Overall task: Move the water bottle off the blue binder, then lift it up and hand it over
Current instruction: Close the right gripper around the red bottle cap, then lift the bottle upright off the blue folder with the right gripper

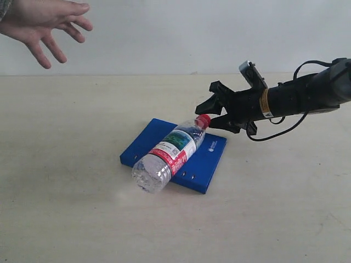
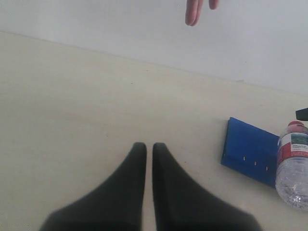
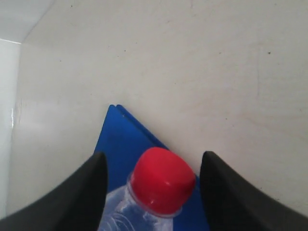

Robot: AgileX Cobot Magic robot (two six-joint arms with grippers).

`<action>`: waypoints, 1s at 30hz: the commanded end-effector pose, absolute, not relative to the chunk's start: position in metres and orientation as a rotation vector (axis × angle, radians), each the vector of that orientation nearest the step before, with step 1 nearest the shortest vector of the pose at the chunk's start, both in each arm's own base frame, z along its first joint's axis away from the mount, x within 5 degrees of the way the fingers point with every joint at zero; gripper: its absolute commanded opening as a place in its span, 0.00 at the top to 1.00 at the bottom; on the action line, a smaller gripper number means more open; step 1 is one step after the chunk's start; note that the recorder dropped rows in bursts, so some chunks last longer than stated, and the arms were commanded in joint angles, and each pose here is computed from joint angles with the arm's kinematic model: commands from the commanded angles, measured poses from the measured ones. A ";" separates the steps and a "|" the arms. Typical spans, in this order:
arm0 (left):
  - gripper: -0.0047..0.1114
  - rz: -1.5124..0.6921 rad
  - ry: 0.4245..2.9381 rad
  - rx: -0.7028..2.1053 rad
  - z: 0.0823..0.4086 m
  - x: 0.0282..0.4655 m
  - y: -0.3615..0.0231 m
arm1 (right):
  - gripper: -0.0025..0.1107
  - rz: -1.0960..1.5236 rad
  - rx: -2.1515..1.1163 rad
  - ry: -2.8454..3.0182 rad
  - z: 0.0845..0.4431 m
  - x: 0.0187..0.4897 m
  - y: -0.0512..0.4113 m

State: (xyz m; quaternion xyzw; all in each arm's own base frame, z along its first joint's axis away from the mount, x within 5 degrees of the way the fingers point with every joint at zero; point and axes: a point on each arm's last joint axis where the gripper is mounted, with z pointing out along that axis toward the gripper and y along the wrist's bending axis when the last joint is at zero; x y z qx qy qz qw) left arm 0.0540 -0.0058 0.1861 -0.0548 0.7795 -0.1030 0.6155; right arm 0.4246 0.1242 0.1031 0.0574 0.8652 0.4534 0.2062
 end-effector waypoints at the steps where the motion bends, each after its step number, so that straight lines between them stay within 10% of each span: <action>1: 0.92 -0.253 1.791 -0.133 0.186 0.054 -0.006 | 0.52 1.198 0.153 2.422 0.102 0.426 0.126; 15: 0.92 -0.253 1.791 -0.133 0.186 0.054 -0.006 | 0.54 1.216 0.103 2.436 0.102 0.421 0.141; 30: 0.92 -0.253 1.791 -0.133 0.186 0.054 -0.006 | 0.98 1.271 0.084 2.430 0.104 0.419 0.144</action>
